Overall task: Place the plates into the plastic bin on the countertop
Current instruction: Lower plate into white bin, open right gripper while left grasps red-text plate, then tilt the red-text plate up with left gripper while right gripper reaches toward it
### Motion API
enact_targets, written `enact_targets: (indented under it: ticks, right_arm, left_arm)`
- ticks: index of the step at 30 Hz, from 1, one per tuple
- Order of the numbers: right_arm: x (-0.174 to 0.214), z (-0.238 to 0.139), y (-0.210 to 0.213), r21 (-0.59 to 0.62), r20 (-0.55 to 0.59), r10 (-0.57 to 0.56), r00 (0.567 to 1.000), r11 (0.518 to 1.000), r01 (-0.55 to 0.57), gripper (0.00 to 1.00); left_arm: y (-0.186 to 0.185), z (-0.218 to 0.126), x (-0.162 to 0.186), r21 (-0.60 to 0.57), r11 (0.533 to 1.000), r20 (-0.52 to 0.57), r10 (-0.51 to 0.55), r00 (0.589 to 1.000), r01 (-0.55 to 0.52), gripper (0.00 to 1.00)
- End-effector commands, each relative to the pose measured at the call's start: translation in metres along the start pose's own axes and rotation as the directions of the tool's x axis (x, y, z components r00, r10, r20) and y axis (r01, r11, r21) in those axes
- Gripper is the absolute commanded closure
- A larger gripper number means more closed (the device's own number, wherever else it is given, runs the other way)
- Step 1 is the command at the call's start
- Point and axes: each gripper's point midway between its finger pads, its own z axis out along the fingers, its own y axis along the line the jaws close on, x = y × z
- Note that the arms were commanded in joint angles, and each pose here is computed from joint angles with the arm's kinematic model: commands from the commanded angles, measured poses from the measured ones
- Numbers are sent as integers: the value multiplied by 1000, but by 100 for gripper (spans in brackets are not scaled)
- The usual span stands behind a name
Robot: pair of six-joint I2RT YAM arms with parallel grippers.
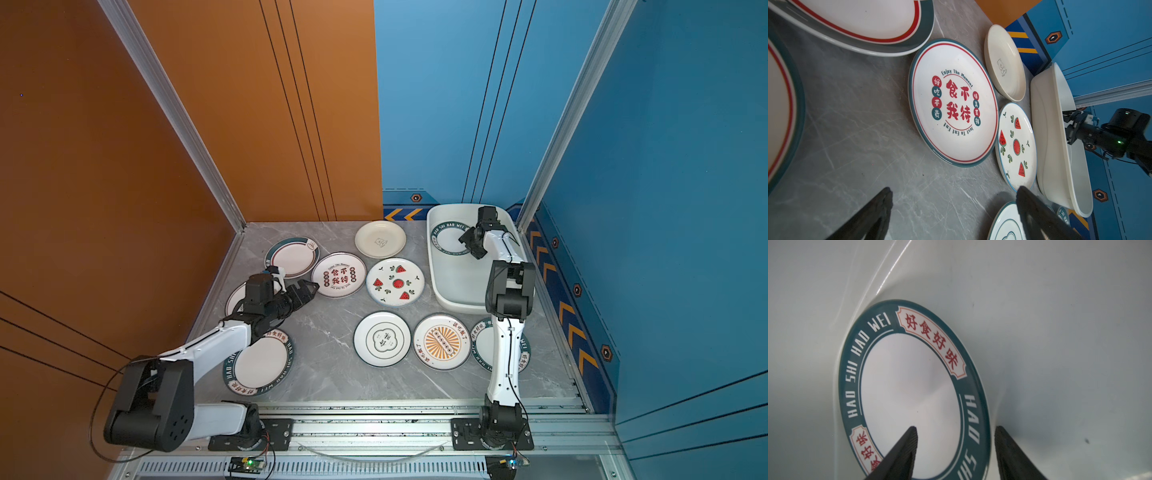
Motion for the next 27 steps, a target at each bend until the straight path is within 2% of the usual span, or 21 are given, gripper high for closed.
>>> enact_targets:
  ticks: [1, 3, 8, 9, 12, 20, 27]
  right_arm:
    - [-16, -58, -3, 129, 102, -113, 988, 987, 99, 36]
    - [-18, -77, -3, 137, 134, -132, 982, 984, 113, 36]
    - [-2, -129, 3, 70, 185, -155, 971, 987, 144, 39]
    - [5, -136, 3, 47, 182, -153, 971, 988, 147, 39]
    - [23, -154, 1, -20, 182, -135, 974, 990, 141, 40]
    - [65, -182, -3, -110, 156, -135, 979, 982, 153, 43]
    - [96, -186, 13, -162, 117, -184, 976, 966, 201, 43]
  left_arm:
    - [0, 13, -8, -25, 999, 4, -25, 1000, 25, 8]
    - [3, 23, -5, -38, 999, -12, -32, 999, 32, 9]
    - [4, 47, 0, -45, 998, -38, -46, 998, 45, 13]
    - [6, 52, 1, -52, 997, -42, -54, 998, 52, 18]
    - [13, 63, 2, -73, 995, -50, -72, 996, 68, 23]
    - [25, 79, 4, -120, 990, -39, -82, 996, 77, 33]
    - [31, 98, 2, -125, 989, -36, -87, 996, 82, 47]
